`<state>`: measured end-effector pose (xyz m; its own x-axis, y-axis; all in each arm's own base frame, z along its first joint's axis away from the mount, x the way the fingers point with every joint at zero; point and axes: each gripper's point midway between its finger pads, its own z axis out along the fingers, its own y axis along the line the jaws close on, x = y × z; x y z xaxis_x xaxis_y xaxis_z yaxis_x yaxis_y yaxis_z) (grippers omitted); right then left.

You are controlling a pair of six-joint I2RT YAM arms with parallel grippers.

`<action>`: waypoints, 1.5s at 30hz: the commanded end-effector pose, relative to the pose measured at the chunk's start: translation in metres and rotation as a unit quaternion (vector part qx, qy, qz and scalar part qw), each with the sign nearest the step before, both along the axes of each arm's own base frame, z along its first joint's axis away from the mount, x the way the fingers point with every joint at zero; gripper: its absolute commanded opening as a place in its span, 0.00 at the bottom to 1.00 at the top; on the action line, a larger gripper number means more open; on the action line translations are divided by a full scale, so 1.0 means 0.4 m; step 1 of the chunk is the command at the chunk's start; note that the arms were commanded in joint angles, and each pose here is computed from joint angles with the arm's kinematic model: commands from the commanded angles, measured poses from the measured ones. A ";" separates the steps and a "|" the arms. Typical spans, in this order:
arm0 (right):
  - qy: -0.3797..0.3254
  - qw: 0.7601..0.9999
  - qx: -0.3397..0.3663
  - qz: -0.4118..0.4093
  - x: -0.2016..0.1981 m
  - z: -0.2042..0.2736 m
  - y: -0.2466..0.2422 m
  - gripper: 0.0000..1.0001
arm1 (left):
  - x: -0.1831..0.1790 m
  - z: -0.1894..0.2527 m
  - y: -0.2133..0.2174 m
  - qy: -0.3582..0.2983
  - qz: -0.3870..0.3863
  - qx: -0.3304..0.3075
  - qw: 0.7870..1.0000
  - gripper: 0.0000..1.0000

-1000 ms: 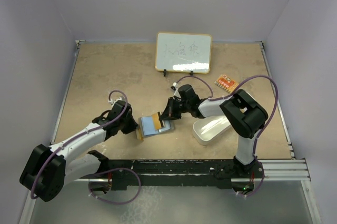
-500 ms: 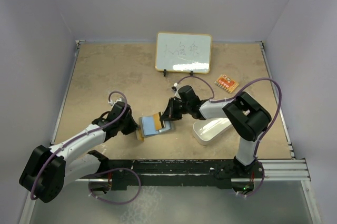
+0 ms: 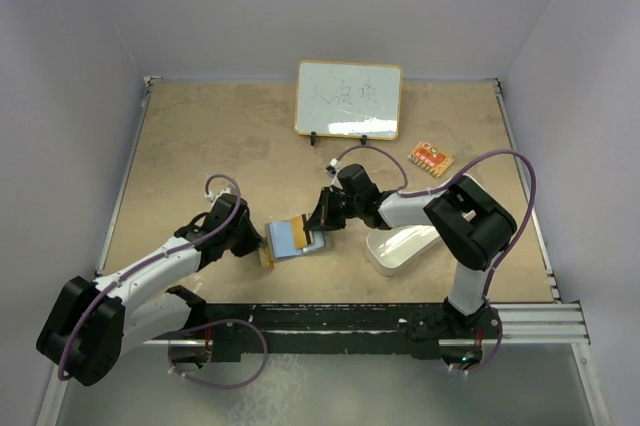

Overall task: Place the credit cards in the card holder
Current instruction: Insert the credit card into the card holder.

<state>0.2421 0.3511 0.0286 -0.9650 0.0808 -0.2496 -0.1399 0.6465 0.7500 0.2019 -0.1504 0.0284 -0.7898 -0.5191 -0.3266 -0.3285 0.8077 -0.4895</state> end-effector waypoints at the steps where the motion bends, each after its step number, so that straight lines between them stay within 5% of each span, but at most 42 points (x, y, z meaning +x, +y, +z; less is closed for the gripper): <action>1: 0.015 0.999 -0.033 -0.002 -0.032 -0.042 -0.011 0.00 | 0.011 0.005 -0.010 -0.013 0.004 -0.017 1.000 0.00; 45: 0.028 1.000 0.004 -0.005 -0.067 -0.029 0.023 0.04 | 0.011 -0.009 -0.015 -0.013 0.001 -0.022 1.000 0.00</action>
<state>0.2269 0.3592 0.0284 -0.9696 0.1255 -0.2102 -0.0881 0.6223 0.7778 0.2016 -0.1510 0.0224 -0.7902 -0.5195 -0.3253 -0.3264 0.8058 -0.4940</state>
